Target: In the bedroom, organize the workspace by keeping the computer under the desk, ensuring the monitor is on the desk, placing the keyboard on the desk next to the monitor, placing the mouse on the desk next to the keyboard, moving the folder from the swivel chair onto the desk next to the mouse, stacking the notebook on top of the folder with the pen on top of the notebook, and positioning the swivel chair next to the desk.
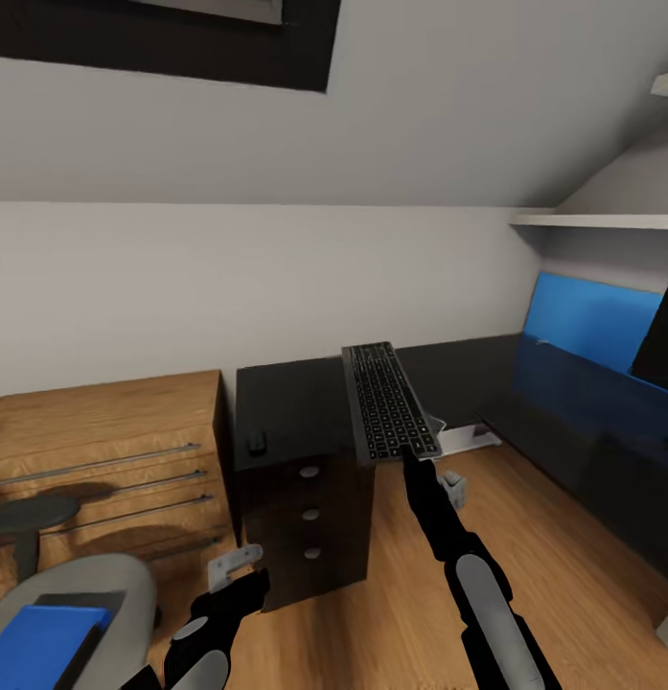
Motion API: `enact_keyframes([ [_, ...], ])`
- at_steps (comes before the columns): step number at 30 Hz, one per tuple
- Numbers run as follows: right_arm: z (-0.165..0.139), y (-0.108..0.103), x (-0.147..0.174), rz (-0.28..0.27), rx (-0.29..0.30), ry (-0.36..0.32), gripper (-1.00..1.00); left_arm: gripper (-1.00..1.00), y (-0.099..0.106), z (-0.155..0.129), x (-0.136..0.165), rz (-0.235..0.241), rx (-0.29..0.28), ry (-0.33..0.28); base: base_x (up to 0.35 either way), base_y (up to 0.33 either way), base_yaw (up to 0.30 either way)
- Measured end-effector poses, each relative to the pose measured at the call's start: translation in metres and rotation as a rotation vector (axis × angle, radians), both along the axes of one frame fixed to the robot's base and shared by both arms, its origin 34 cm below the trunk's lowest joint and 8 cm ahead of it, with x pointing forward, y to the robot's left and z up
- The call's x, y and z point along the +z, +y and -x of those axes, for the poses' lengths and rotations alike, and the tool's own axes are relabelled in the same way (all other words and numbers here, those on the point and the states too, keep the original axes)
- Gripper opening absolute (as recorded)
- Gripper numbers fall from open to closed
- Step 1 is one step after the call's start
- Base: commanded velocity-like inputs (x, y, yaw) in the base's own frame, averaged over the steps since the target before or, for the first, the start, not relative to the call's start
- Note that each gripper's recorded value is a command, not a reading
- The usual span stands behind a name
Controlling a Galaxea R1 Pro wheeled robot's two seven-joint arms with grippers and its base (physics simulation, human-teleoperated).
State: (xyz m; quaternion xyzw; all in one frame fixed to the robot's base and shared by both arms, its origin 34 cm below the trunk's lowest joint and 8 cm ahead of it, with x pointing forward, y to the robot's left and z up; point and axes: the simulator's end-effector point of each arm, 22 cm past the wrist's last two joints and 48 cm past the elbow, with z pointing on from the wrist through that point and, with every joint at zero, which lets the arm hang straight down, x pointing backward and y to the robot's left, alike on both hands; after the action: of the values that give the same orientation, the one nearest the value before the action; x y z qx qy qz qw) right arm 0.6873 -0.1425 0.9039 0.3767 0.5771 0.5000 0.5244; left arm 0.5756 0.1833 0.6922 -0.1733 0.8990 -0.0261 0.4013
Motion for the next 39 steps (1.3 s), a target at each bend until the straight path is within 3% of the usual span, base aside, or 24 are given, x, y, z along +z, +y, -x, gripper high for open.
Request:
enact_keyframes([
  [12,-0.001,0.000,-0.004,0.000,0.000,0.007,-1.00,1.00,0.000,0.001,-0.003,0.000,0.000,0.007,-0.078,0.000,-0.256],
  [24,-0.002,0.000,-0.007,0.000,0.000,0.013,-1.00,1.00,0.003,0.003,-0.011,-0.008,0.004,0.025,-0.254,0.051,-0.256],
  [39,-0.003,0.000,-0.011,0.000,-0.001,0.021,-1.00,1.00,0.002,0.003,-0.015,-0.006,0.001,0.033,-0.020,0.004,-0.256],
])
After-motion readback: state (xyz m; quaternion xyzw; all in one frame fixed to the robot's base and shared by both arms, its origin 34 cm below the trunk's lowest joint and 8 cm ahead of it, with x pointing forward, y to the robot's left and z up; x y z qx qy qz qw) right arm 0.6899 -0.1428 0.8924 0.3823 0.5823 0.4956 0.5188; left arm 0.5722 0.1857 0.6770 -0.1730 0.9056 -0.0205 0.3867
